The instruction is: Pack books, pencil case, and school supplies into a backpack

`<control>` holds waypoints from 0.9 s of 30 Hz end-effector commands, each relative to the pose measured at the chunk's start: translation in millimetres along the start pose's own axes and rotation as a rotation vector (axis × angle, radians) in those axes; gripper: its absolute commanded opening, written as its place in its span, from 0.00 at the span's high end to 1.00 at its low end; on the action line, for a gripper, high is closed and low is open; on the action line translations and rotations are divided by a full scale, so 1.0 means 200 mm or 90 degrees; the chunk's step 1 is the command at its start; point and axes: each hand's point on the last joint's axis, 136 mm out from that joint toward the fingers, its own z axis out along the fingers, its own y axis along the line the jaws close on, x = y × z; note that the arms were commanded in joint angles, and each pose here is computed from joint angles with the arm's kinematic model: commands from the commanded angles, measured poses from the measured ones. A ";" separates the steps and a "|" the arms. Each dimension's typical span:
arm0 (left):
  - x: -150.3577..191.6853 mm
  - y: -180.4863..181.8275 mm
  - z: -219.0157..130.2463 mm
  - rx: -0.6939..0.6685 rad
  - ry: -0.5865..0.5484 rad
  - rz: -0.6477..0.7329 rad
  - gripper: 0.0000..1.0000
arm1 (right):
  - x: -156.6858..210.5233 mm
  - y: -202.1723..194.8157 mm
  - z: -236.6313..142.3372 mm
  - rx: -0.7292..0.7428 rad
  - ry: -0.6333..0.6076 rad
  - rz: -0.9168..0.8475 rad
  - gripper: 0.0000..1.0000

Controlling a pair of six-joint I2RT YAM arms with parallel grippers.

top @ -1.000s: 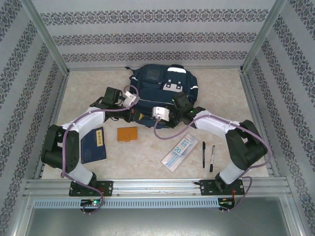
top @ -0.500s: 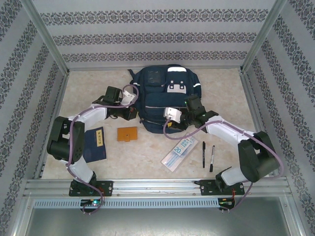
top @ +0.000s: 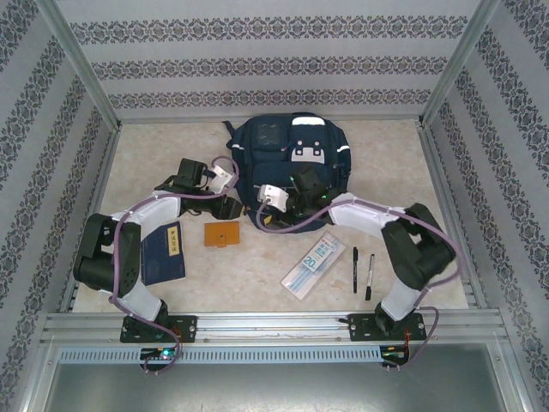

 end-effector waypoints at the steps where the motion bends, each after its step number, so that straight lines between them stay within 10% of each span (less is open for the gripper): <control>1: -0.06 -0.04 -0.07 0.043 -0.042 0.068 0.50 | 0.00 0.02 0.09 -0.016 0.026 0.012 0.42; 8: -0.05 -0.16 -0.14 0.098 -0.079 0.255 0.50 | -0.02 0.04 0.08 -0.026 0.046 -0.013 0.99; 18: -0.04 -0.09 -0.04 0.048 -0.069 0.364 0.45 | -0.37 0.00 -0.27 -0.026 -0.145 -0.038 1.00; 27: -0.20 -0.14 -0.03 0.056 -0.141 0.415 0.45 | -0.34 0.05 -0.28 -0.041 -0.149 -0.068 1.00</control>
